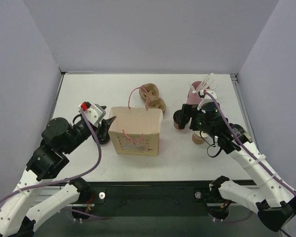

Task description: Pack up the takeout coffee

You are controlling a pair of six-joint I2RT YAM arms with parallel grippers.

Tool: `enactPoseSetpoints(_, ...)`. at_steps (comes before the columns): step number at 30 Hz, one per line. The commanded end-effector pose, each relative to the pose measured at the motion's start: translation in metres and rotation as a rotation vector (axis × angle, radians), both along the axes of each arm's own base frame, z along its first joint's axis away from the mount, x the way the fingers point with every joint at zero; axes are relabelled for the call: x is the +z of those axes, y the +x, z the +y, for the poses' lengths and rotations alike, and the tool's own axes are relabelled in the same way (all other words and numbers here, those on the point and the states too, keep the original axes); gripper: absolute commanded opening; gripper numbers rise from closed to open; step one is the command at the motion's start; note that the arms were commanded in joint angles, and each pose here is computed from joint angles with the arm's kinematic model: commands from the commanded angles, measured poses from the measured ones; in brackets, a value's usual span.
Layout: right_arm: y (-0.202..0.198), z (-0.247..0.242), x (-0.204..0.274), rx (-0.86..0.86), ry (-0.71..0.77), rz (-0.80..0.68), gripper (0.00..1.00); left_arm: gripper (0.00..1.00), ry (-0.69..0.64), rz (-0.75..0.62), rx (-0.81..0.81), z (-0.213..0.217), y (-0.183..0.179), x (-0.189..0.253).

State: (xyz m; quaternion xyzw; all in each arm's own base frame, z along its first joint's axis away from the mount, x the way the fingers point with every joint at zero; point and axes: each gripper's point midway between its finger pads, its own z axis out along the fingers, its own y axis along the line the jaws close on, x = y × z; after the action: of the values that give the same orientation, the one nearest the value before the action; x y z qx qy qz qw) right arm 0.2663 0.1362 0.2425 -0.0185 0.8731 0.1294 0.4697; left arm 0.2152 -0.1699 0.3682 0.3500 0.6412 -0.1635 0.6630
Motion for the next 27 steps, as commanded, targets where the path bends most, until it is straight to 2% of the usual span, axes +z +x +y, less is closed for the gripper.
enactPoseSetpoints(1, -0.002, 0.012, 0.015, 0.062, 0.034, -0.015, 0.98, 0.61, -0.193, 0.065, 0.361, 0.044, 0.028, 0.008)
enactPoseSetpoints(5, -0.003, 0.017, 0.019, 0.090, 0.047, -0.014, 0.98, 0.61, -0.177, 0.189, 0.484, 0.051, 0.041, -0.026)
enactPoseSetpoints(9, -0.003, 0.019, 0.017, 0.093, 0.048, -0.008, 0.98, 0.60, -0.175, 0.279, 0.482, 0.040, 0.045, -0.048)
enactPoseSetpoints(16, -0.005, 0.018, 0.012, 0.097, 0.040, 0.002, 0.98, 0.60, -0.134, 0.314, 0.503, 0.036, 0.054, -0.077)
enactPoseSetpoints(20, -0.010, 0.022, 0.009, 0.120, 0.051, 0.019, 0.98, 0.53, -0.085, 0.326, 0.550, 0.043, 0.058, -0.093)
enactPoseSetpoints(24, -0.010, 0.021, 0.007, 0.114, 0.043, 0.021, 0.98, 0.34, -0.065, 0.351, 0.536, 0.041, 0.055, -0.101)
enactPoseSetpoints(25, -0.009, 0.020, 0.006, 0.109, 0.038, 0.022, 0.98, 0.20, -0.065, 0.357, 0.521, 0.039, 0.053, -0.101)
enactPoseSetpoints(27, -0.005, 0.022, 0.005, 0.105, 0.036, 0.026, 0.98, 0.08, -0.065, 0.364, 0.517, 0.040, 0.050, -0.101)
